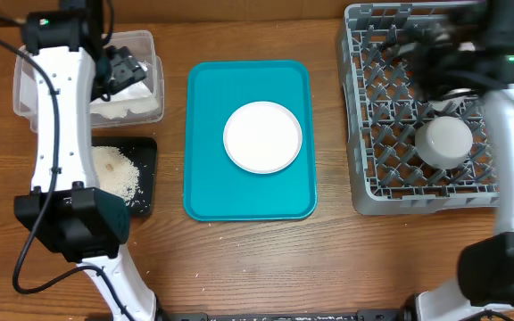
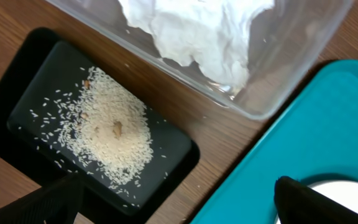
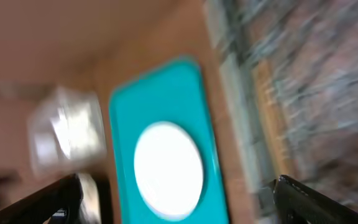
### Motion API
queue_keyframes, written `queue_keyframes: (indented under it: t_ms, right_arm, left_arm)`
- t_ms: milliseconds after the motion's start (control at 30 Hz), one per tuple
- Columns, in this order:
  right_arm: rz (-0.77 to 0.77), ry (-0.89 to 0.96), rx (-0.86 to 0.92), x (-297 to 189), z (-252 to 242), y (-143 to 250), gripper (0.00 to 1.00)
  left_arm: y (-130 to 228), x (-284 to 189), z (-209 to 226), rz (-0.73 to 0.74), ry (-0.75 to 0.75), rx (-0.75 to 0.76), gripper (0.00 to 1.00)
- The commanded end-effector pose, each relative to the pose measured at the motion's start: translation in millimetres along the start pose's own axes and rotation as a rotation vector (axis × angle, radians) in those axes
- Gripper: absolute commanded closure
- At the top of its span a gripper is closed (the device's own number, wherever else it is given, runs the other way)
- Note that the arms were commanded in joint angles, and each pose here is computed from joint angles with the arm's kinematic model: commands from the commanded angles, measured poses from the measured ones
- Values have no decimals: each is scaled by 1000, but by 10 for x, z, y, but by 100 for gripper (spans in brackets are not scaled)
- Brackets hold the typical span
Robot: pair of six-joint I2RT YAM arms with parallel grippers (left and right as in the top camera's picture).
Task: Sort waste into correct bins and load items into the dishwasher
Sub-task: 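Reach the right gripper to the white plate and grasp its rim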
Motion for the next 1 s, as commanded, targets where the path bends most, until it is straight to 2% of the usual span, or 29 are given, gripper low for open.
queue_keyframes:
  t_ms: [0, 33, 67, 167, 300, 633, 800, 967]
  right_arm:
    - [33, 148, -143, 480, 110, 335, 8]
    - [38, 181, -169, 598, 139, 410, 12]
    - [49, 237, -218, 816, 193, 553, 24]
    - [76, 275, -276, 1109, 270, 745, 39]
    - [132, 313, -308, 1405, 256, 939, 51]
    - [243, 418, -208, 1868, -68, 1121, 54]
    - [280, 453, -197, 2019, -202, 1171, 61]
    - [304, 477, -189, 2118, -296, 1207, 62]
  left_arm:
    - [-22, -37, 37, -5, 20, -18, 0]
    - [-23, -38, 33, -5, 23, -17, 0]
    - [-22, -37, 34, -4, 22, -17, 0]
    - [-20, -39, 28, -5, 23, -16, 0]
    - [-19, -38, 28, -4, 22, -15, 0]
    - [-19, -38, 26, -5, 22, -15, 0]
    - [-18, -38, 26, -4, 23, -15, 0]
    - [-20, -39, 26, -5, 23, -15, 0]
Point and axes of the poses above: each gripper's point midway between its finger pads, its own x axis out along the fingers, its own z axis along the line the jaws close on, y = z × x, the point moved 7 cm from there along -x, back along the fingers, and after that the axes turned 11 degrees about x, right-handed, at the moved point
